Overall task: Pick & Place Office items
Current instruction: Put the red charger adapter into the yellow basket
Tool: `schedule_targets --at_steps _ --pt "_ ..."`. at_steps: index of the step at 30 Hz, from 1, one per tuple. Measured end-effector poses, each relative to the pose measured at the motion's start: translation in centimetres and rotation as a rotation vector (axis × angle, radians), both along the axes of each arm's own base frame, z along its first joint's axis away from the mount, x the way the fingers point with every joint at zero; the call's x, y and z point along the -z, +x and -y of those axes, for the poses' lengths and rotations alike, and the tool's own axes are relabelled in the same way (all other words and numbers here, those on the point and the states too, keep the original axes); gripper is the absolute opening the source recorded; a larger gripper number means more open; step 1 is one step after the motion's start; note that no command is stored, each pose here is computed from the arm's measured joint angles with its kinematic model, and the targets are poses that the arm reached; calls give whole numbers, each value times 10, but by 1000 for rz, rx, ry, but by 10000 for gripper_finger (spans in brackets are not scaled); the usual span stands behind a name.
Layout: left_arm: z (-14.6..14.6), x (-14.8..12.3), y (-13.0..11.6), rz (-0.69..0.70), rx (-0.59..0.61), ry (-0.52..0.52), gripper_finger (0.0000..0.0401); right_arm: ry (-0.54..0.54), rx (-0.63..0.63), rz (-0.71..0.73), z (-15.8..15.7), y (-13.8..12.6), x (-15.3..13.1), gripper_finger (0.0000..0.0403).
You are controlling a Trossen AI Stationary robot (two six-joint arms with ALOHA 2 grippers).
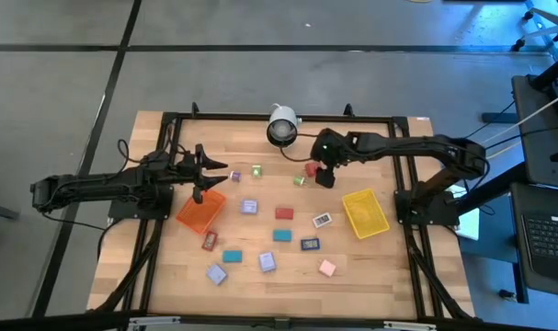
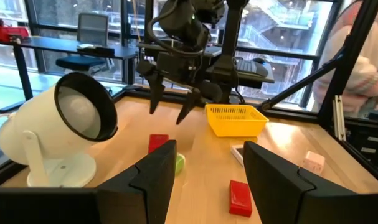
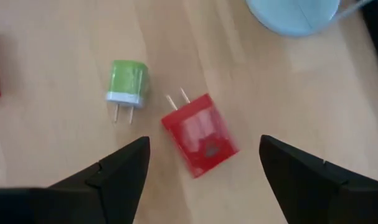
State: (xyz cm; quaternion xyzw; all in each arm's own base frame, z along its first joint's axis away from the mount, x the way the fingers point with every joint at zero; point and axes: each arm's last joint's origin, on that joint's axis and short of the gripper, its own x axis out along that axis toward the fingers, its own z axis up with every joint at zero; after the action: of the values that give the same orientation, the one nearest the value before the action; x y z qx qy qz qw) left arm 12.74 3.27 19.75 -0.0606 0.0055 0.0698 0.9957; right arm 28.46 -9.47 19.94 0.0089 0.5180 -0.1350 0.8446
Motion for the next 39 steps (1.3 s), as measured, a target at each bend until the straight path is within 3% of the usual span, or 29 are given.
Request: schedule_targets --at_steps 9,21,39 --pt "0 1 0 -17 1 40 183 -86 -89 -43 4 12 2 324" --pt "0 3 0 -38 2 70 183 4 -96 -116 4 17 27 329" --pt "0 3 0 -40 2 70 183 29 -125 -186 7 27 62 330"
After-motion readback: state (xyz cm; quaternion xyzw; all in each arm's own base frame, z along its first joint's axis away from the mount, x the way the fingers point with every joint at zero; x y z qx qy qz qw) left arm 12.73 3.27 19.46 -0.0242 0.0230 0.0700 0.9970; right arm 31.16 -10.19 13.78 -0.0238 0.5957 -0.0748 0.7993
